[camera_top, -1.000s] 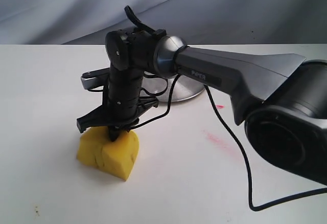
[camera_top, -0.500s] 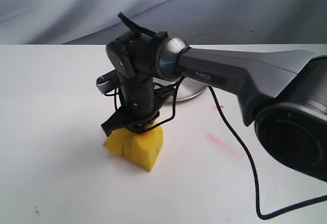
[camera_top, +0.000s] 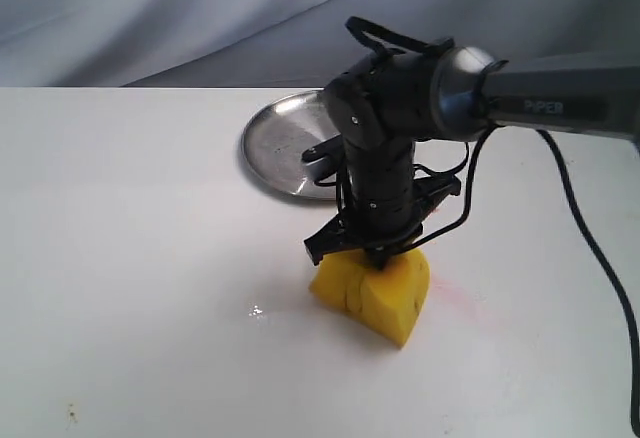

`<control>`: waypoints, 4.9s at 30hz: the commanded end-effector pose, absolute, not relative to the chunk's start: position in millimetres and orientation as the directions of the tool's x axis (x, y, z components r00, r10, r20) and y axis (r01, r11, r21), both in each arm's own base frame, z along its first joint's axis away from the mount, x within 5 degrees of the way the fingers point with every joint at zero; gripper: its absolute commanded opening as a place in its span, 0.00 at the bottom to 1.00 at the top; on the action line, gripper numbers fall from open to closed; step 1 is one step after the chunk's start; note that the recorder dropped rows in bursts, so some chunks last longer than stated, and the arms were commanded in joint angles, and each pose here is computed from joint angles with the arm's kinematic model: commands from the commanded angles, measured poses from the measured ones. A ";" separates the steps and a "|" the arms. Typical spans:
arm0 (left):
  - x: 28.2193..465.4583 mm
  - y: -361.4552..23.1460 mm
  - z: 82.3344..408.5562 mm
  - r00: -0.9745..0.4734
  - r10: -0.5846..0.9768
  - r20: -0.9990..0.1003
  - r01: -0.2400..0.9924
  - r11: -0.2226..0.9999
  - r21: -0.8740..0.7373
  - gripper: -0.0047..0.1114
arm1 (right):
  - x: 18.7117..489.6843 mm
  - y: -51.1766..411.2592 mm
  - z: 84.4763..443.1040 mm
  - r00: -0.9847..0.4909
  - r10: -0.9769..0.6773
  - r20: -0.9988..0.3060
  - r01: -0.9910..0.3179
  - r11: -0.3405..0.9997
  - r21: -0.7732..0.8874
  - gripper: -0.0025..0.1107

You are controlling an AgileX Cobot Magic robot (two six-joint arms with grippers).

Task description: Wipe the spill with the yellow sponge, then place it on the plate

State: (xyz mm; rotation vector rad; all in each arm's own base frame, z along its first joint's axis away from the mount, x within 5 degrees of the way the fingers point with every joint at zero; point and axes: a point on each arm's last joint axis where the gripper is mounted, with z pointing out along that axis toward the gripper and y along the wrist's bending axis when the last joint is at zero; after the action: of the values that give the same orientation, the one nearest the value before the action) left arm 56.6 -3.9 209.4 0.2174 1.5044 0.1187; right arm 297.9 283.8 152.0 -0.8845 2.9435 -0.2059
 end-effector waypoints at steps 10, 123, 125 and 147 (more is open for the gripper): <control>56.2 -3.8 211.4 0.079 0.196 -0.977 0.054 0.978 0.200 0.04 | 276.3 389.9 128.9 -0.768 -0.637 -0.070 -0.638 0.770 -0.001 0.02; 56.2 -3.8 211.4 0.079 0.196 -0.977 0.054 0.978 0.200 0.04 | 321.7 387.4 201.6 -0.741 -0.518 -0.427 -0.644 0.728 0.234 0.02; 56.2 -3.8 211.4 0.079 0.196 -0.977 0.054 0.978 0.200 0.04 | 334.9 379.1 205.9 -0.753 -0.483 -0.448 -0.617 0.753 0.227 0.02; 56.2 -3.8 211.4 0.079 0.196 -0.977 0.054 0.978 0.200 0.04 | 453.1 267.9 220.3 -0.771 -0.021 -0.636 -0.281 0.908 0.310 0.17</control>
State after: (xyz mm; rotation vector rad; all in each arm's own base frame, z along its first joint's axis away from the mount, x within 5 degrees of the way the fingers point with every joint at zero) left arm 56.6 -3.9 209.4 0.2174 1.5044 0.1187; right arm 446.1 275.2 215.3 -0.2182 2.4523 0.5289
